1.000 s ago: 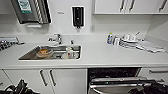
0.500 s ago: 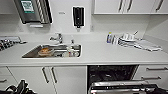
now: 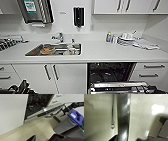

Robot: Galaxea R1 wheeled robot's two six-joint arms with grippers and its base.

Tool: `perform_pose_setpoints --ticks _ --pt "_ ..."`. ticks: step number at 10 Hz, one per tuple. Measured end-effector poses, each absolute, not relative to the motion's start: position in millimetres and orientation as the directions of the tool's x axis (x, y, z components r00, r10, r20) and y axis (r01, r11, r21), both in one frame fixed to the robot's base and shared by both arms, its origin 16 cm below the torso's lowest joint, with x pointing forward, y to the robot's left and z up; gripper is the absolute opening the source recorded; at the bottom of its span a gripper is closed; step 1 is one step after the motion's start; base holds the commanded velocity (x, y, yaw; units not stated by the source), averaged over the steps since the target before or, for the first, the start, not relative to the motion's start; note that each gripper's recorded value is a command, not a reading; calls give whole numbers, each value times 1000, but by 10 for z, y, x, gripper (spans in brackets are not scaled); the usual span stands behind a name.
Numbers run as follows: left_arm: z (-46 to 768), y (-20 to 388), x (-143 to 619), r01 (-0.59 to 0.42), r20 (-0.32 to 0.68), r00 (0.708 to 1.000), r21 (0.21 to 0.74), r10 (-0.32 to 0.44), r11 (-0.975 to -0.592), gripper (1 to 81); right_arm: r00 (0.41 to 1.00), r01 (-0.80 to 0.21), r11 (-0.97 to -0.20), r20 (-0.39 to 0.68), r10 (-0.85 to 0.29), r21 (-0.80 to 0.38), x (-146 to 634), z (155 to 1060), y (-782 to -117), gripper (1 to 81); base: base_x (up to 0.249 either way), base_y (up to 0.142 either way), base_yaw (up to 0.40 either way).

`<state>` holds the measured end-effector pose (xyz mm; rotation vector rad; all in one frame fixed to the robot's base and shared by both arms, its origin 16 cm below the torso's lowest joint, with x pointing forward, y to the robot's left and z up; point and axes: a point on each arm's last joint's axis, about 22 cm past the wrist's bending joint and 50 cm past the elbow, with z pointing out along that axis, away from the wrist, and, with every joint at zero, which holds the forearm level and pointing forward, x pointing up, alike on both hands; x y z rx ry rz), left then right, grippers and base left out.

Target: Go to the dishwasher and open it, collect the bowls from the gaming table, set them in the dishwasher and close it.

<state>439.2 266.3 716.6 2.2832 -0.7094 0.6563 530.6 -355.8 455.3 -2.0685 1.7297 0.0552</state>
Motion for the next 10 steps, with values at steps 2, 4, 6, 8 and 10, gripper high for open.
perform_pose_setpoints --ticks 2,4,6,8,10 --pt "7161 2678 4380 -632 608 730 429 -311 -645 811 212 -948 -119 -311 -926 -294 5269 4446 -3523 811 -87 0 0" --pt "7135 2658 4361 -636 601 732 433 -322 -639 811 218 -947 -121 -314 -924 -299 5256 4301 -3464 811 -94 0 0" --pt "7094 2662 4321 -630 588 741 441 -325 -640 811 208 -944 -103 -326 -922 -312 5239 4113 -3437 811 -95 0 0" --pt "7082 2667 4302 -628 584 743 442 -327 -640 811 218 -942 -109 -331 -918 -318 5208 4057 -3385 811 -42 0 0" --pt "7084 2627 4311 -634 587 740 445 -328 -632 811 191 -958 -107 -317 -929 -264 4914 4061 -3608 811 0 0 0"
